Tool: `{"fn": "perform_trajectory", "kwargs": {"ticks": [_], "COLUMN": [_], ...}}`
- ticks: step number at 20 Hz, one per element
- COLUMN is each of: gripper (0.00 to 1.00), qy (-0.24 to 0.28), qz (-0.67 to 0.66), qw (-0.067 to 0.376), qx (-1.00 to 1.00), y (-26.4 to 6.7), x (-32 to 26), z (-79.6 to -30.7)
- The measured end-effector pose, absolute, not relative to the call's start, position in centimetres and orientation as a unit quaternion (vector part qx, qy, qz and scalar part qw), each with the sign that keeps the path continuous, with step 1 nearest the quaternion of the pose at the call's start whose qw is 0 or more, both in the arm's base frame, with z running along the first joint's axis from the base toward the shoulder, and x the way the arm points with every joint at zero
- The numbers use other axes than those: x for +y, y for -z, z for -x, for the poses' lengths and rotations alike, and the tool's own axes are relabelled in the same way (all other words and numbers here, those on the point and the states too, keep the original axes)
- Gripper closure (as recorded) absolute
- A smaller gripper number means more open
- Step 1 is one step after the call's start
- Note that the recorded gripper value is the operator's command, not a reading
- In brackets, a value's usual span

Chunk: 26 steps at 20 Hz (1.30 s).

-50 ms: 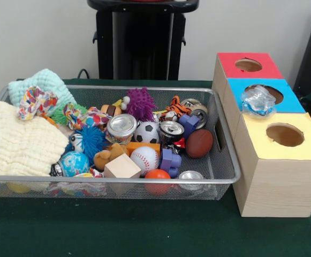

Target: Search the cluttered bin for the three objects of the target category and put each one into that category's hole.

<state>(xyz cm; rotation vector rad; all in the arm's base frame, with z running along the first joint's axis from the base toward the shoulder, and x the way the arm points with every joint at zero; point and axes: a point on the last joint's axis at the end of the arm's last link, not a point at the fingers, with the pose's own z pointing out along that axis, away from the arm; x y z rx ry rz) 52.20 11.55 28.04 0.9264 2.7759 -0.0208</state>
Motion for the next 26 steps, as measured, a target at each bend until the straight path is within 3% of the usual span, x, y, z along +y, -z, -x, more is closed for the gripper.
{"fn": "perform_trajectory", "kwargs": {"ticks": [6,20,26], "gripper": [1.0,1.0,1.0], "qy": [0.014,0.021,0.024], "qz": [-0.318,-0.301,-0.277], "qw": [0.124,0.006,-0.018], "qx": [0.94,0.953,0.96], "y": [-23.8,-10.8,-7.0], "x": [10.1,7.5,7.8], "z": [-54.6,-54.4,-54.3]}}
